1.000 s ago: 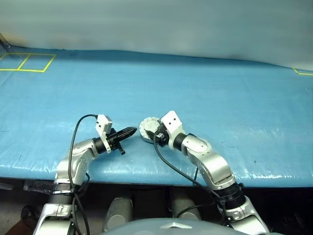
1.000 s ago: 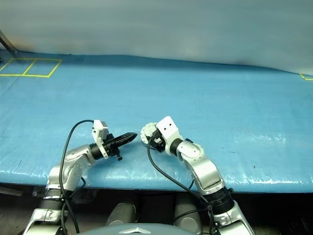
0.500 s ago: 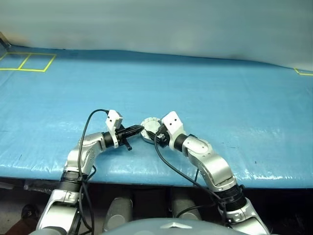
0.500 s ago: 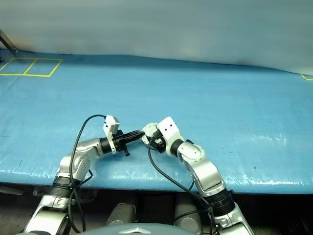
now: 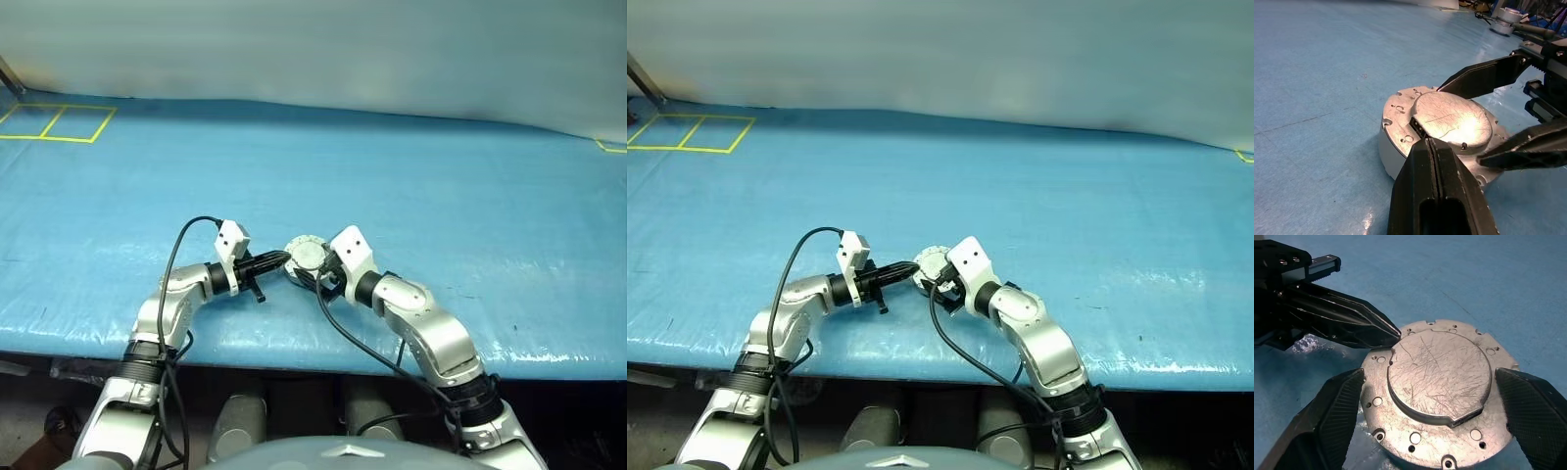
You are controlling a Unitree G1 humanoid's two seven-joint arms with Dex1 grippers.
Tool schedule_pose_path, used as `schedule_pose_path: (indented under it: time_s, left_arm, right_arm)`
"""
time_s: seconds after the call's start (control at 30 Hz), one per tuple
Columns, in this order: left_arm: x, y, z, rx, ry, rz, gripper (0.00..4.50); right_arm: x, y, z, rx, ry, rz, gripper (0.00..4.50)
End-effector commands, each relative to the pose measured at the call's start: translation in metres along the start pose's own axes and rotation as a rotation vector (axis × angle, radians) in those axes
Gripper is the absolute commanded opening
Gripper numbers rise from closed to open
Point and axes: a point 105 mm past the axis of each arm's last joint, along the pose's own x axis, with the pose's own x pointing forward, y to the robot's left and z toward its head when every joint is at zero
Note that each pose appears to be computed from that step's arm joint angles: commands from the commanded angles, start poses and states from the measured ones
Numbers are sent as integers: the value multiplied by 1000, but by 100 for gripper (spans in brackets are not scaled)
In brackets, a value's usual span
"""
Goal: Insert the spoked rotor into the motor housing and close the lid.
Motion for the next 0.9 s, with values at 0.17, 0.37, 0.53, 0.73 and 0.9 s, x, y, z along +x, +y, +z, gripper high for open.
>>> schedule_pose_path:
  time_s: [0.17, 0.37, 0.53, 0.73, 0.9]
  left_arm:
    - [-6, 3, -15, -11, 45, 21, 0]
    - [-6, 4, -15, -7, 39, 27, 0]
    - [-6, 5, -17, -1, 38, 31, 0]
    - [-7, 6, -17, -3, 36, 39, 0]
    - [-8, 6, -17, -1, 34, 44, 0]
  right_arm:
    - [-23, -11, 35, 261, -177, -11, 446]
    - [-30, -28, 11, 558, -151, -59, 446]
    - [-30, -30, -6, 740, -139, -48, 446]
    - [-24, -20, -5, 869, -163, 25, 446]
    - [-18, -14, -8, 940, -157, 56, 446]
